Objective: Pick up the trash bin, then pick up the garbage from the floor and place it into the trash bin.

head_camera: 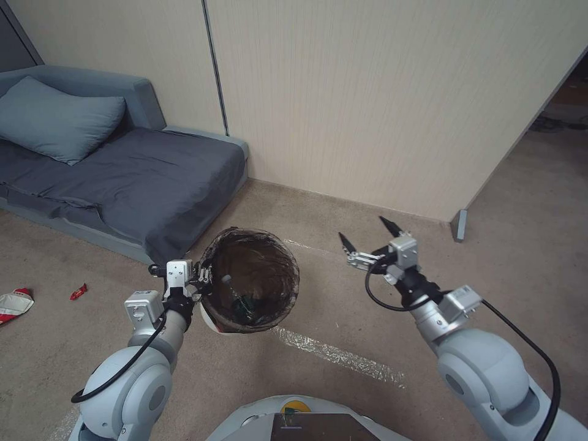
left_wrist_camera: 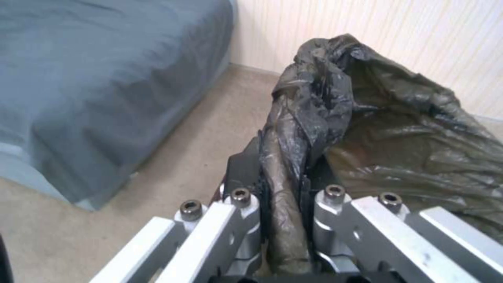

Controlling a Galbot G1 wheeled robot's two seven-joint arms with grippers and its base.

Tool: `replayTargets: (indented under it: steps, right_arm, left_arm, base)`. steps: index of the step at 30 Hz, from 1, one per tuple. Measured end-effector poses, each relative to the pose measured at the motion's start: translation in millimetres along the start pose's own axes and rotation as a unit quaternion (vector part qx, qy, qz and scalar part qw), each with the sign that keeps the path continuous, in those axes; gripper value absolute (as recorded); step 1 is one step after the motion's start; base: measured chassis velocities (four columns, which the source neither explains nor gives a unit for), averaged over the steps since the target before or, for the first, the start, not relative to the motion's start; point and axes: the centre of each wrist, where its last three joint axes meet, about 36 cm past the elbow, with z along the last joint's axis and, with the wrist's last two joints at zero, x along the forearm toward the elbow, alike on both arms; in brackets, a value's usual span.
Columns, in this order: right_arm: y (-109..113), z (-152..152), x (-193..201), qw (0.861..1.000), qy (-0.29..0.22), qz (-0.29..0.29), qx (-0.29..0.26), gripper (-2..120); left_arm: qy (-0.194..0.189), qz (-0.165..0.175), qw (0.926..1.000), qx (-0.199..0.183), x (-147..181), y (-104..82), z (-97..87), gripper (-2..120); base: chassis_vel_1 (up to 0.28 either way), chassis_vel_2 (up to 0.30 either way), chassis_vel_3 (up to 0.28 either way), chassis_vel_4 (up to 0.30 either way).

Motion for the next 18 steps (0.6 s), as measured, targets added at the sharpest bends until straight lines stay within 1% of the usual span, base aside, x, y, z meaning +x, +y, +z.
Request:
replayTargets:
  steps: [1, 2, 4, 5, 7, 12, 14, 18]
  right_arm:
    - [2, 8, 6, 1.000, -0.001, 0.019, 0.008, 100]
    - [2, 8, 6, 1.000, -0.001, 0.019, 0.008, 100]
    - [17, 28, 22, 0.998, 0.004, 0.068, 0.004, 100]
    - [17, 28, 22, 0.998, 0.004, 0.068, 0.004, 100]
    - [31, 38, 31, 0.996, 0.001, 0.095, -0.003, 100]
    - [42, 48, 38, 0.993, -0.007, 0.116, 0.004, 100]
    - [49, 56, 45, 0.992, -0.011, 0.122, 0.015, 100]
    - [52, 59, 48, 0.992, -0.012, 0.126, 0.018, 100]
  left_arm:
    - [-0.001, -0.001, 1.0000, -0.003, 0, 0.1, 0.2, 7]
    - [-0.001, -0.001, 1.0000, -0.003, 0, 0.1, 0.2, 7]
    - [-0.005, -0.004, 0.9999, -0.008, 0, 0.5, 0.6, 7]
    - [-0.005, -0.004, 0.9999, -0.008, 0, 0.5, 0.6, 7]
    - [-0.010, -0.010, 0.9997, -0.019, -1, 1.7, 1.7, 7]
    - [-0.013, -0.026, 0.9989, -0.037, -4, 4.0, 5.2, 7]
    - [-0.014, -0.038, 0.9979, -0.051, -4, 3.9, 7.9, 7]
    - [-0.014, -0.042, 0.9973, -0.059, -5, 3.8, 9.7, 7]
  base:
    - [0.000, 0.000, 0.000, 0.000]
    - [0.000, 0.000, 0.000, 0.000]
    - [0.000, 0.000, 0.000, 0.000]
    - [0.000, 0.000, 0.000, 0.000]
    - [0.000, 0.000, 0.000, 0.000]
    - [0.000, 0.000, 0.000, 0.000]
    - [0.000, 0.000, 0.000, 0.000]
    - [0.000, 0.000, 0.000, 0.000]
